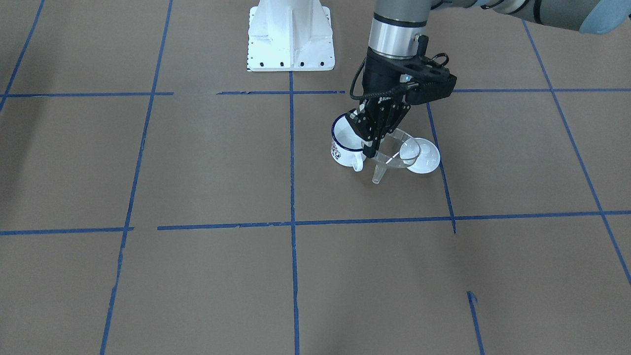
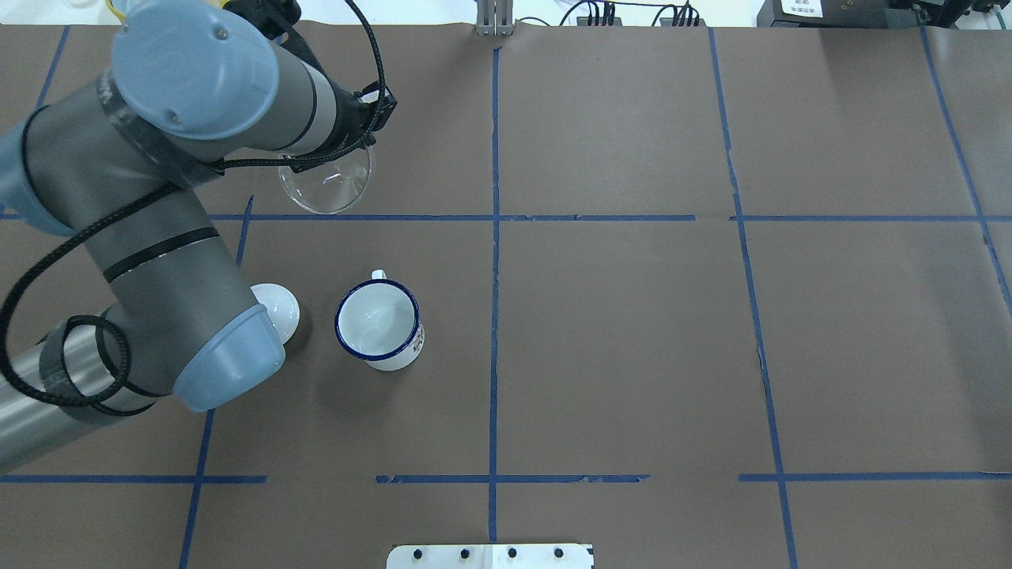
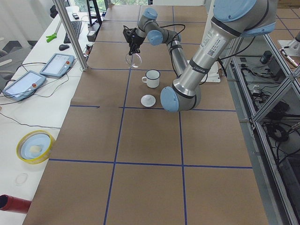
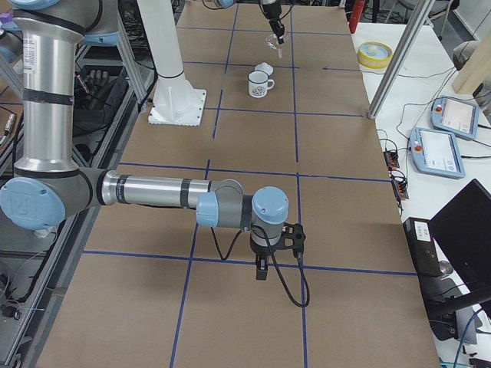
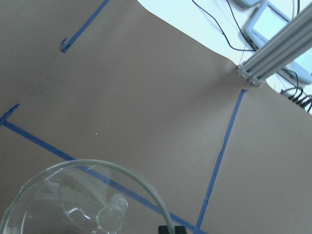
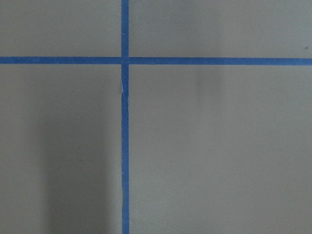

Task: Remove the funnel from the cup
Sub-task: 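Lift the glass funnel out of the mug with the left gripper, then carry the funnel farther from the robot and lower it onto the table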

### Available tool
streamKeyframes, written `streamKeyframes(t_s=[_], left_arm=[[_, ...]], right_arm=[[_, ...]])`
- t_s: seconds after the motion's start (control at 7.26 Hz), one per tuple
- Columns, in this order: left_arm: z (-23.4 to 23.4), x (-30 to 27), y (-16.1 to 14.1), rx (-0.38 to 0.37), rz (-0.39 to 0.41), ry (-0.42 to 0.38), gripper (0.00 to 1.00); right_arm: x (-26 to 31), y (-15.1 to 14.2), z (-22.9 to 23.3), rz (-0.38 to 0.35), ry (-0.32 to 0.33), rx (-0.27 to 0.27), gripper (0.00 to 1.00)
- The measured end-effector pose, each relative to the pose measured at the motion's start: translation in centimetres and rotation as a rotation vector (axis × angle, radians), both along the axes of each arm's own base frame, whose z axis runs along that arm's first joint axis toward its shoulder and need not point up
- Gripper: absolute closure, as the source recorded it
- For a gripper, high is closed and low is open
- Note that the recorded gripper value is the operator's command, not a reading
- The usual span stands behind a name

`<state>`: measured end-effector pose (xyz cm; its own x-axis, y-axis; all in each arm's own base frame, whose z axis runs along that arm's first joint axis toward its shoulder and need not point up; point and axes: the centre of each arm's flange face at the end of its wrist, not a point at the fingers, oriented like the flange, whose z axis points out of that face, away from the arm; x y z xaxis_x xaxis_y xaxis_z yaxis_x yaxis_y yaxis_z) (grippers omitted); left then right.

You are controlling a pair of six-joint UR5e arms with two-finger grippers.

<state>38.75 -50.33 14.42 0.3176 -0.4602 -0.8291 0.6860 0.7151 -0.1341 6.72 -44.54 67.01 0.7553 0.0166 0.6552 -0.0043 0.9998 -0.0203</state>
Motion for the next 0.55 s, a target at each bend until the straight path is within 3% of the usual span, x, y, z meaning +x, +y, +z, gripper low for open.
streamKeyframes(t_s=[0.55], left_arm=[[8.4, 2.6, -4.9, -0.022, -0.367, 0.158, 1.0]], right_arm=[[0.0, 0.0, 0.0, 0.0, 0.0, 0.0, 0.0]])
